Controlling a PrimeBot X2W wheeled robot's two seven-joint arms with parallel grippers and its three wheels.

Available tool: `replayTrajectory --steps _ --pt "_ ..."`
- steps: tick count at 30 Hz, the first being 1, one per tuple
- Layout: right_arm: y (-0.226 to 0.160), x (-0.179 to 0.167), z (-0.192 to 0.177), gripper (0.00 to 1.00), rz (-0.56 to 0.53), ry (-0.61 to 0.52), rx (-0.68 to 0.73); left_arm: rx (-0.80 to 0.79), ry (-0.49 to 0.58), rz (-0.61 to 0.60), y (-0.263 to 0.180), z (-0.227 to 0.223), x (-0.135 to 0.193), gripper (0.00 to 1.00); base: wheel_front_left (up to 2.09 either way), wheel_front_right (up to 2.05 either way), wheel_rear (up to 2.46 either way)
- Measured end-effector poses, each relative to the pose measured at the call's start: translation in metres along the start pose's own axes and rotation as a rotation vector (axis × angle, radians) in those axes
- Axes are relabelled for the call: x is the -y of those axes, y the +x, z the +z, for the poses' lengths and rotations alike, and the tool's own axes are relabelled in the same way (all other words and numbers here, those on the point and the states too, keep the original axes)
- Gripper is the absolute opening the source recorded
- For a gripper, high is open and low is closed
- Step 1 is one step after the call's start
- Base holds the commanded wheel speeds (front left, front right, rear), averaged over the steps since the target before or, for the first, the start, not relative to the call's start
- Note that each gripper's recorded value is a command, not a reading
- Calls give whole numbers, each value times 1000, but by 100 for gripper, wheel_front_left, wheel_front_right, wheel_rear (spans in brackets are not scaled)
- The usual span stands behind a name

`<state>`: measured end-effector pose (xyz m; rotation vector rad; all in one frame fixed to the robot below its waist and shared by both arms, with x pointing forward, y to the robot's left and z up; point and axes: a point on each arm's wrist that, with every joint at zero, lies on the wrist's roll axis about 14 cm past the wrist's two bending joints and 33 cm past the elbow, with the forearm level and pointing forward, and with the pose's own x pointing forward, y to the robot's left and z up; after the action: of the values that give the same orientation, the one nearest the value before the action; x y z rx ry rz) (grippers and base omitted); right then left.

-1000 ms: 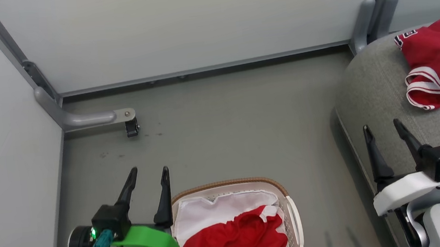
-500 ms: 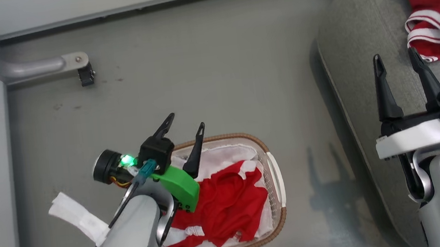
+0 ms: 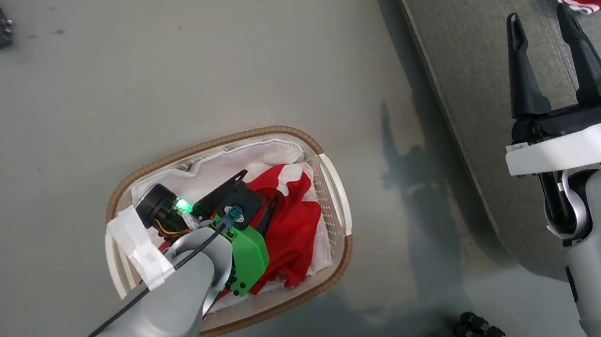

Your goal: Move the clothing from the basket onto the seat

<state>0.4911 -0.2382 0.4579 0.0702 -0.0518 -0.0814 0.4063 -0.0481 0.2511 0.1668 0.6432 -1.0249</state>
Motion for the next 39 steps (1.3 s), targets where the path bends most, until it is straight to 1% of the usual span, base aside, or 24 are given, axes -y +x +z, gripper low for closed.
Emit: replayTrajectory --steps 2,4,7,11,15,19,21,22,23,24,25,26,27,32,39 --pt "2 5 -5 100 -11 -3 -8 -54 -2 -38 10 -17 5 100 0 0 0" --pt "1 12 -12 100 -26 -5 -25 -131 20 -84 20 -41 7 100 0 0 0" --pt "-2 20 -21 100 -43 -3 -49 -186 57 -109 30 -59 1 100 0 0 0" --pt "-3 26 -30 100 -56 -12 -73 -249 76 -120 45 -79 -8 100 0 0 0" --pt "-5 35 -36 100 -76 -24 -91 -323 62 -146 55 -103 -4 100 0 0 0" --pt "-9 42 -44 100 -93 -37 -118 -341 23 -153 69 -111 -4 100 0 0 0" --pt "-11 47 -47 100 -103 -47 -130 -357 15 -170 73 -119 1 100 0 0 0" --pt "-12 49 -49 100 -108 -52 -136 -360 9 -178 75 -121 4 90 0 0 0" --pt "-13 50 -50 100 -111 -55 -140 -360 -2 -181 77 -122 6 60 0 0 0" --pt "-13 52 -52 100 -116 -60 -144 -359 -16 -183 79 -123 7 43 0 0 0" --pt "-14 53 -53 100 -119 -63 -148 -352 -28 -184 81 -122 9 28 0 0 0" --pt "-14 54 -54 100 -121 -63 -149 -345 -35 -184 82 -121 10 8 0 0 0" --pt "-14 54 -55 100 -120 -64 -151 -334 -41 -183 82 -119 10 0 0 0 0" --pt "-11 49 -54 100 -109 -61 -143 -249 -141 -136 84 -98 7 0 0 0 0" --pt "-5 40 -41 100 -84 -64 -108 -123 -204 -102 73 -62 13 0 0 0 0"
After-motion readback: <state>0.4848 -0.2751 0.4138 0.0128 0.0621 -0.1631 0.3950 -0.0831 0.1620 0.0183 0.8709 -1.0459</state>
